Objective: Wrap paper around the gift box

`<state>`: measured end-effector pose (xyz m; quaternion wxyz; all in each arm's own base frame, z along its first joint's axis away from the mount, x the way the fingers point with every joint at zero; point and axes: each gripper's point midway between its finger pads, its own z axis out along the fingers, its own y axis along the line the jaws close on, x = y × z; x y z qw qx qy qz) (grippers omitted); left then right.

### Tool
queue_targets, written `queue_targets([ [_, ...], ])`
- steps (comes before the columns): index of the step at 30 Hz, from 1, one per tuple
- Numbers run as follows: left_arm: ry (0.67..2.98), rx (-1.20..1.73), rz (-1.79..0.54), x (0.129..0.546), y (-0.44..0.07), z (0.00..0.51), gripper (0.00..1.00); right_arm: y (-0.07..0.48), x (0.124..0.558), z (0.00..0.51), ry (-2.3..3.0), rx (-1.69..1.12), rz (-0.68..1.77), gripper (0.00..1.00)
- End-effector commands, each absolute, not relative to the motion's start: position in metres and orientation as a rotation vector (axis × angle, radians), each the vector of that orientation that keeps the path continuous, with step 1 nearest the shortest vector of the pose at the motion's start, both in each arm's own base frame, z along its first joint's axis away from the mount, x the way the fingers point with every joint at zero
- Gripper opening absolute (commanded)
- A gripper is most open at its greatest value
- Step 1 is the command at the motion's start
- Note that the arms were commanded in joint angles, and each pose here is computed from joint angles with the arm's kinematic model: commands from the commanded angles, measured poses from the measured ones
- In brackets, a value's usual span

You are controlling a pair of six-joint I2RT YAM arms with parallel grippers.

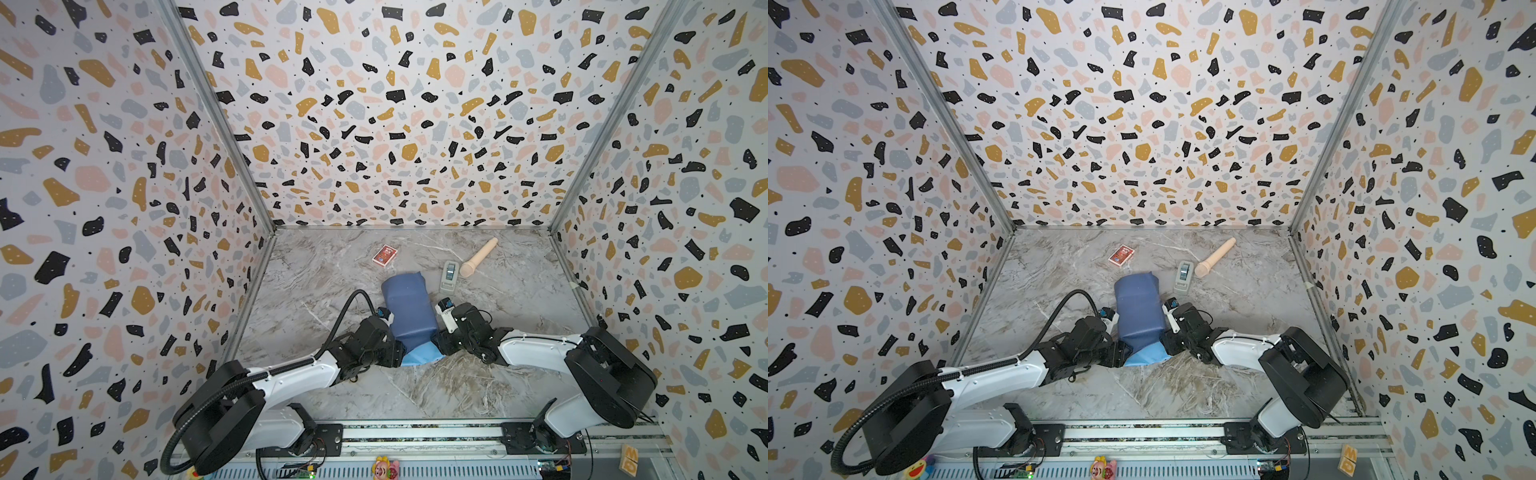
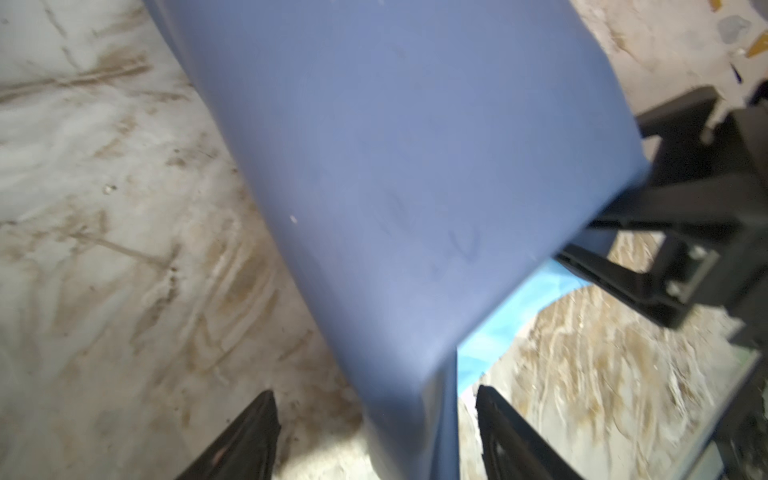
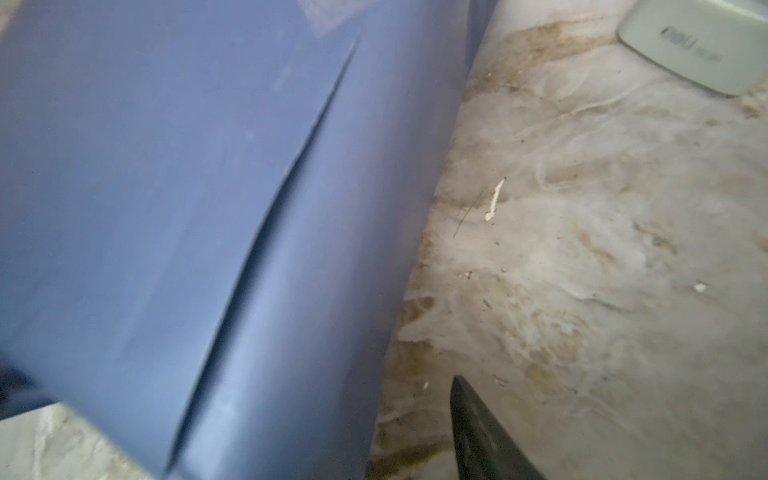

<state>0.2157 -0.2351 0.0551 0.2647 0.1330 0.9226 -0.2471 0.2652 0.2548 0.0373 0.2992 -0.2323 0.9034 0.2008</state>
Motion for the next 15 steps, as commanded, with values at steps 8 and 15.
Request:
queue_targets([
  [8, 2.477, 0.522, -0.571, 0.193, -0.237, 0.033, 0.79, 0.256, 0.268, 0.039, 2.398, -0.613, 0.540, 0.55],
  [15, 2.471, 0.490, -0.420, 0.203, -0.227, 0.020, 0.74, 0.256, 0.268, 0.038, 2.401, -0.616, 0.541, 0.55],
])
